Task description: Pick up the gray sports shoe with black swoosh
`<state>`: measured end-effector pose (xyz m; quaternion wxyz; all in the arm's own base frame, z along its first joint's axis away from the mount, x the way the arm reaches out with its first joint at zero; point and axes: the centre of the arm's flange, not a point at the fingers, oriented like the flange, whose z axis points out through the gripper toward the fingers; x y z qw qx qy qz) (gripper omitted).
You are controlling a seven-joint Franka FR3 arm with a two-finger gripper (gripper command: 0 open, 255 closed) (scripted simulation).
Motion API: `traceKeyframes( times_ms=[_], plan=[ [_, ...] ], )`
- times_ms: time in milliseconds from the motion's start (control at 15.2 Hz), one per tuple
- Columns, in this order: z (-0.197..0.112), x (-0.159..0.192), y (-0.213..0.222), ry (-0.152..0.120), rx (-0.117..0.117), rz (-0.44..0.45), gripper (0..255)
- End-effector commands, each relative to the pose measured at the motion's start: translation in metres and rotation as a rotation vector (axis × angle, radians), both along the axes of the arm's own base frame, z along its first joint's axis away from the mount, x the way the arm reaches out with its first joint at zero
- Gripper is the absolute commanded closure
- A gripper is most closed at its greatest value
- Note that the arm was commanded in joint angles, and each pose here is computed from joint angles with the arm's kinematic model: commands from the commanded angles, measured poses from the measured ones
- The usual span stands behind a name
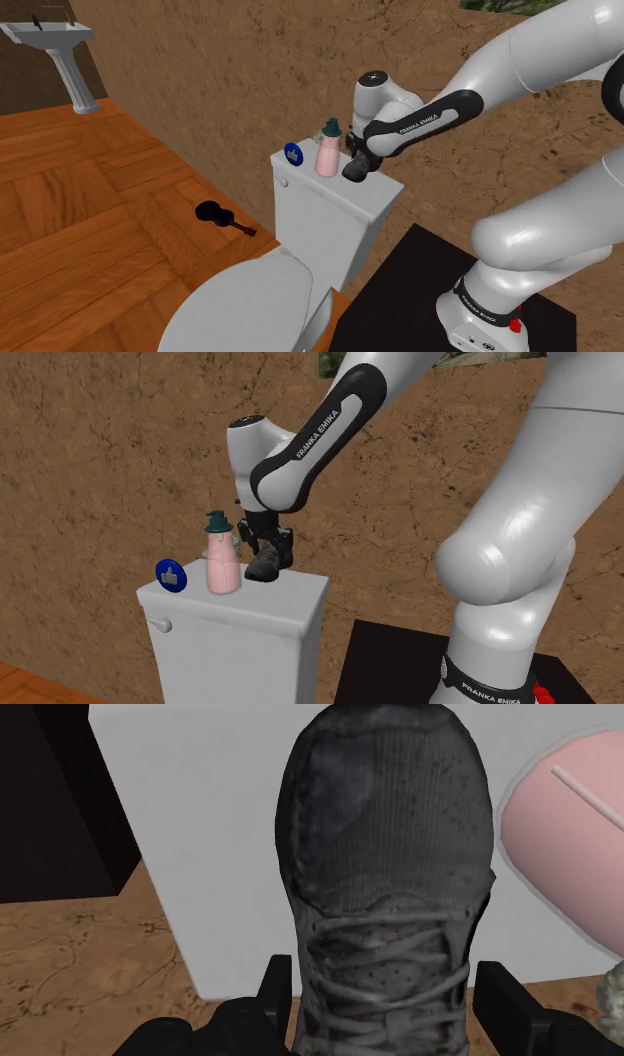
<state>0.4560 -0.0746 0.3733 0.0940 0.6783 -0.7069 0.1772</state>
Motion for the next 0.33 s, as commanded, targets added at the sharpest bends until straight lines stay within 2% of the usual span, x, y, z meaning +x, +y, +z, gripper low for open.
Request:
traceKeyframes(
  times_ms=[0,264],
  plan=[
    [0.011,0.000,0.000,0.000,0.000,0.000,255],
    [0.022,0.000,0.000,0.000,0.000,0.000,255]
  ],
)
